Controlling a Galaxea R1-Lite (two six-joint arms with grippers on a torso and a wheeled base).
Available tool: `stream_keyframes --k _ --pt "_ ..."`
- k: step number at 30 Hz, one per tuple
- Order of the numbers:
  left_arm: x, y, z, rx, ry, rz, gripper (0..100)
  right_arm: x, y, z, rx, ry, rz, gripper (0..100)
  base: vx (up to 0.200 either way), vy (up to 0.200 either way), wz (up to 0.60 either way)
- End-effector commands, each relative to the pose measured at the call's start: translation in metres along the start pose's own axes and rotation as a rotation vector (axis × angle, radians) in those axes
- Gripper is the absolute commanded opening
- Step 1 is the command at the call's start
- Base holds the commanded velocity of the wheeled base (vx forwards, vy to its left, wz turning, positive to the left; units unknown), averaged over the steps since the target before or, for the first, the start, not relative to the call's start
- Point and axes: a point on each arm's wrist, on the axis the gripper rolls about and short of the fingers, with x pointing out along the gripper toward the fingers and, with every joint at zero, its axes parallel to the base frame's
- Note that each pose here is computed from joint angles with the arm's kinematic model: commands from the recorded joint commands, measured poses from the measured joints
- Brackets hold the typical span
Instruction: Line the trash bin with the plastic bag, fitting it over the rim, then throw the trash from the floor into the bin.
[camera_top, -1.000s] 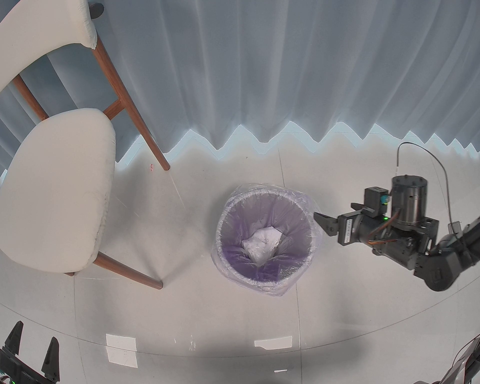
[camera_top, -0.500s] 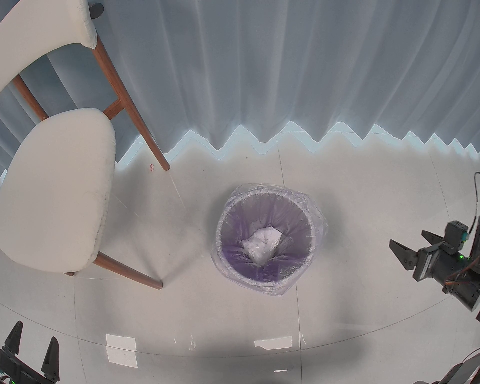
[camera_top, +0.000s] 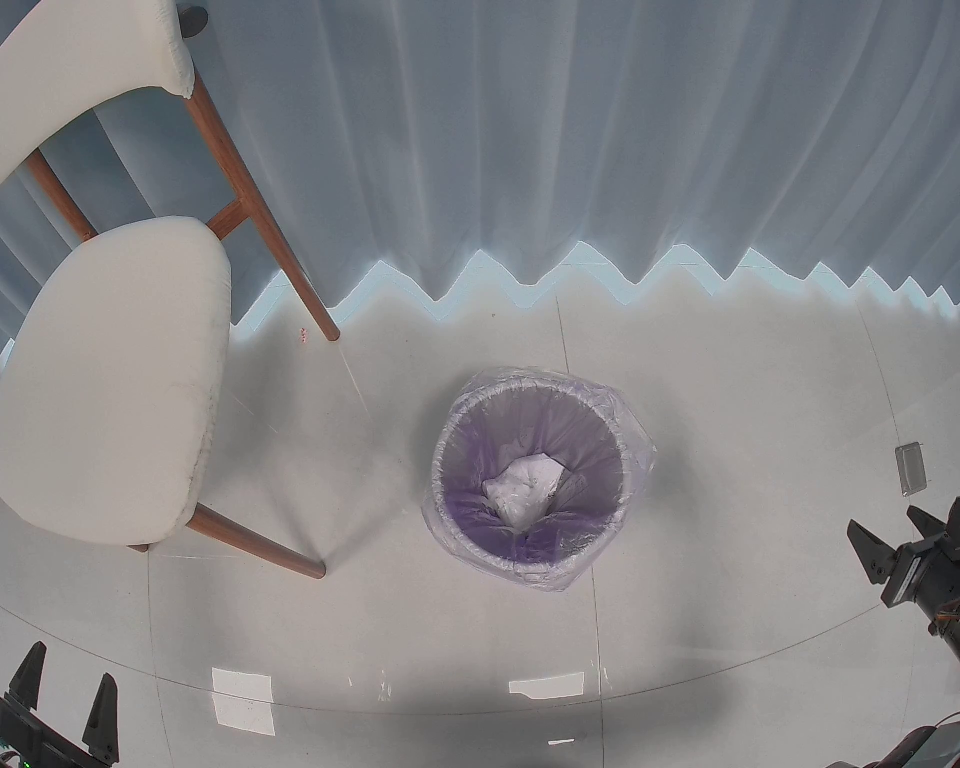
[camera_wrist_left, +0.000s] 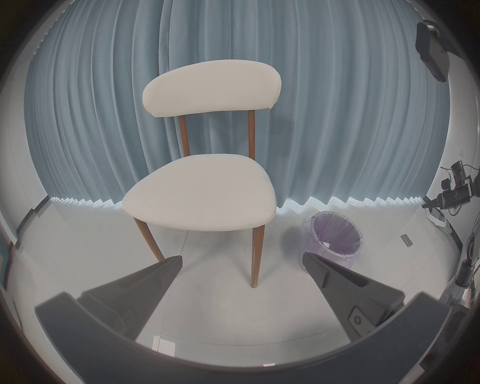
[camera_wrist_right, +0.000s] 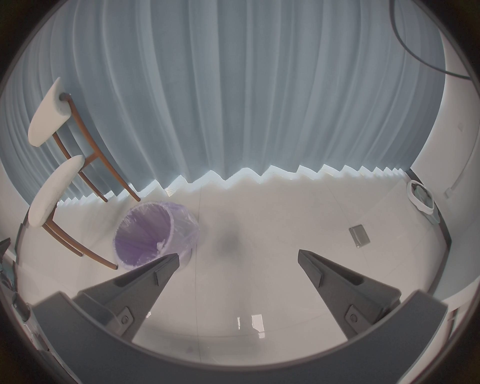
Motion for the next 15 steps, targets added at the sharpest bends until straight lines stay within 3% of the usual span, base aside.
stream_keyframes --k 1,10,15 --pt "0.000 0.000 -0.005 0.000 0.002 0.000 100 -0.029 -0.010 -0.008 0.025 -0.051 -0.044 100 0.000 0.000 0.00" --pt "0.000 0.000 -0.005 0.000 0.000 0.000 100 -0.066 -0.018 -0.046 0.025 -0.037 -0.048 100 0.000 0.000 0.00" --pt "0.000 0.000 -0.005 0.000 0.000 0.000 100 -0.079 -0.020 -0.072 0.018 -0.090 0.020 100 0.000 0.000 0.00"
